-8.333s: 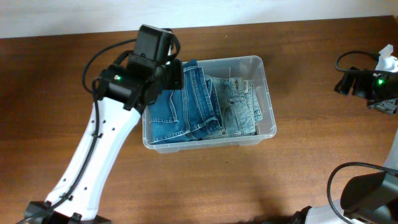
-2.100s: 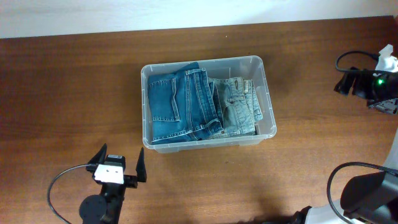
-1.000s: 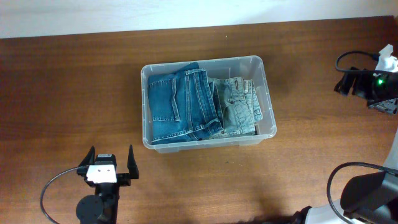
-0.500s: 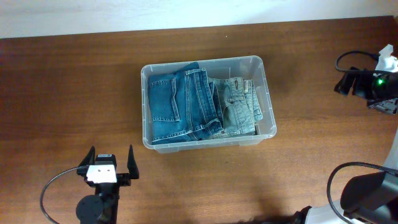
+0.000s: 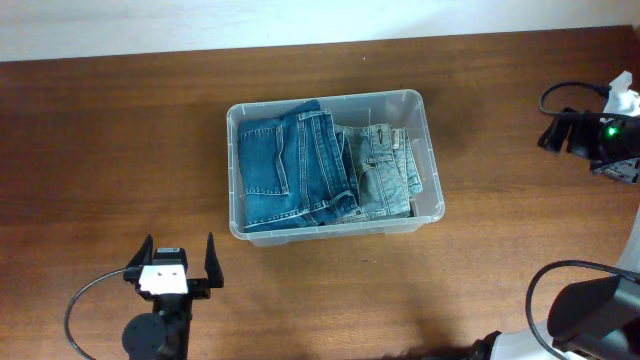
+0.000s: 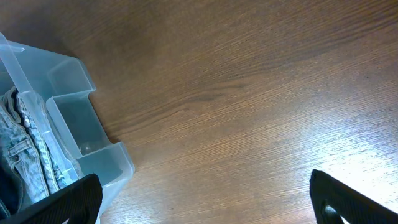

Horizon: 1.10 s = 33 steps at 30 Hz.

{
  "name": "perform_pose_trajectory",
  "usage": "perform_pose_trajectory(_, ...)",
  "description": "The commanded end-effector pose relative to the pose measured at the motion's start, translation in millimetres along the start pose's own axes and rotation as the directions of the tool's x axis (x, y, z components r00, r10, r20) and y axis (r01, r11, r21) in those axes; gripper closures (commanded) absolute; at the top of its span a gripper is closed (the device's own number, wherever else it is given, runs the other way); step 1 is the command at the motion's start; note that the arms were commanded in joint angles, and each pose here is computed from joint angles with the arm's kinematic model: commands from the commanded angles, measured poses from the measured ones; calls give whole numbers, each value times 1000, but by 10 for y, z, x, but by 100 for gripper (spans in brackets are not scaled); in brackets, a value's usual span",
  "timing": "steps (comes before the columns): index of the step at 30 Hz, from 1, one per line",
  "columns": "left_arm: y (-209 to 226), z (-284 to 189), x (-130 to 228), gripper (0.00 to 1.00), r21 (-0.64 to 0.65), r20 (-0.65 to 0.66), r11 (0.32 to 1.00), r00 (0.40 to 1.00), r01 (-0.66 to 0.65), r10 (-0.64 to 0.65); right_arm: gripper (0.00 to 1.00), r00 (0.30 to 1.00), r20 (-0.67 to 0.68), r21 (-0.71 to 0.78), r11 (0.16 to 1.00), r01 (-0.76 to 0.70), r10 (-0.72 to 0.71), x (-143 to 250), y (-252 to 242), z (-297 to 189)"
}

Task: Pack container

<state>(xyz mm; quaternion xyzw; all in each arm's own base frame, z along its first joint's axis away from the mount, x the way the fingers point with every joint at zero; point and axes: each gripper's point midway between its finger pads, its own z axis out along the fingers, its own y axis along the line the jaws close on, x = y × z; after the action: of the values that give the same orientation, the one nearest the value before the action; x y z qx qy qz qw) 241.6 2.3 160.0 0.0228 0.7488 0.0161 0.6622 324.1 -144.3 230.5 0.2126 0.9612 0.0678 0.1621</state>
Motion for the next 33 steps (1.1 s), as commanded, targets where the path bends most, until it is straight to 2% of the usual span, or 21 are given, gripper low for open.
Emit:
perform_pose_trajectory(1, 15, 7, 45, 0, -8, -3, 1000, 1000, -15, 15, 1, 1000, 2, 2, 1000, 5, -5, -7, -7, -2)
perform_pose_trajectory(7, 15, 7, 45, 0, -8, -3, 1000, 1000, -15, 15, 1, 996, 52, -9, 997, 71, -70, 23, 231, -178)
perform_pose_trajectory(12, 15, 8, 47, 0, -8, -4, 1000, 1000, -15, 15, 2, 950, 145, -64, 955, 288, -277, 240, 986, -510)
perform_pose_trajectory(16, 15, 7, 45, 0, -8, -3, 1000, 1000, -15, 15, 2, 875, 217, -117, 878, 464, -433, 551, 1548, -766)
perform_pose_trajectory(22, 15, 7, 45, 0, -8, -3, 1000, 1000, -15, 15, 2, 746, 329, -181, 736, 652, -579, 1068, 2063, -1171)
perform_pose_trajectory(27, 15, 7, 45, 0, -8, -3, 1000, 1000, -15, 15, 1, 655, 462, -193, 652, 733, -599, 1425, 2116, -1636)
perform_pose_trajectory(33, 15, 7, 45, 0, -8, -3, 1000, 1000, -15, 15, 1, 585, 581, -147, 633, 760, -566, 1622, 1919, -2033)
